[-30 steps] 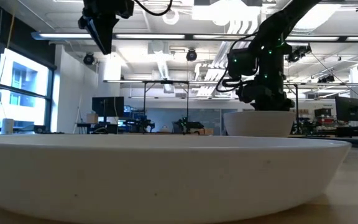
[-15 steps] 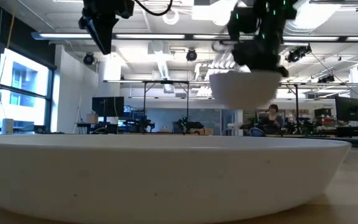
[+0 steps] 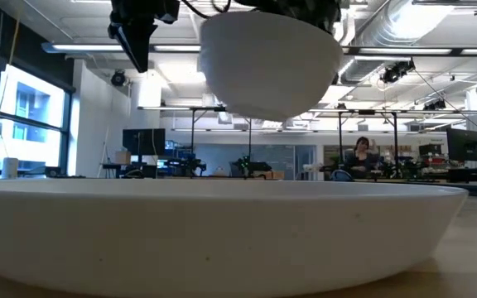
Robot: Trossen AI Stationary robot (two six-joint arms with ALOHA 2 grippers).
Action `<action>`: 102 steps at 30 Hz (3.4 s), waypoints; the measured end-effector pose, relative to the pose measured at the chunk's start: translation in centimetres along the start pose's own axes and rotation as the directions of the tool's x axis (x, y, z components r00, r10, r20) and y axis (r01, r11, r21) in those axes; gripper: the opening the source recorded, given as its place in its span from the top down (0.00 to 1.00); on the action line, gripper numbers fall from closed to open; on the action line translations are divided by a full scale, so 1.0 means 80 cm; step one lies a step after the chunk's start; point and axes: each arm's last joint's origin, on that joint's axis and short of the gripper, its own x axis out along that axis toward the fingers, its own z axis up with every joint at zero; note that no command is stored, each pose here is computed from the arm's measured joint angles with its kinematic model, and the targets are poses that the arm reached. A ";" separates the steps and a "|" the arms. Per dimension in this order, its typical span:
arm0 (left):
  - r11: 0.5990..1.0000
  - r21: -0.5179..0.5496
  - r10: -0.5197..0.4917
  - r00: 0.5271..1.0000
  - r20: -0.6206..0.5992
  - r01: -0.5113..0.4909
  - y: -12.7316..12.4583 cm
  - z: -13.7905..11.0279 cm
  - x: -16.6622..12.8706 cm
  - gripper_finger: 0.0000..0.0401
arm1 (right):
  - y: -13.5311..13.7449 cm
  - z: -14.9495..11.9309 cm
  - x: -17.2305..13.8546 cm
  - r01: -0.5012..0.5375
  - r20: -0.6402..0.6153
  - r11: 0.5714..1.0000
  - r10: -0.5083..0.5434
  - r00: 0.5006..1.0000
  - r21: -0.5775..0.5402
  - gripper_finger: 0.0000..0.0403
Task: Set table place
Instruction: Put the white bowl on the white plate, then adjust the blue spoon
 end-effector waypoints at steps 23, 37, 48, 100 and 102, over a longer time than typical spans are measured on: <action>0.996 0.082 -0.036 0.998 -0.056 0.041 0.000 -0.005 0.000 0.77 | 0.143 -0.042 0.125 0.020 -0.172 0.994 -0.039 0.984 -0.111 1.00; 0.996 0.082 -0.040 0.998 -0.057 0.045 0.000 -0.005 0.000 0.77 | 0.135 -0.035 0.130 0.041 -0.159 0.985 -0.068 0.985 -0.166 1.00; 0.995 0.079 -0.054 0.997 -0.057 0.058 -0.001 -0.005 0.000 0.77 | 0.145 -0.020 0.105 0.032 -0.120 0.971 -0.062 0.991 -0.239 0.81; 0.993 0.087 -0.076 0.997 0.004 0.075 -0.003 0.002 0.000 0.77 | -0.046 -0.125 0.108 0.004 -0.024 0.989 0.000 1.000 0.150 1.00; 0.994 0.084 -0.077 0.997 0.007 0.076 -0.004 0.003 -0.001 0.77 | -0.045 -0.124 0.115 -0.012 -0.028 0.990 0.016 0.999 0.138 1.00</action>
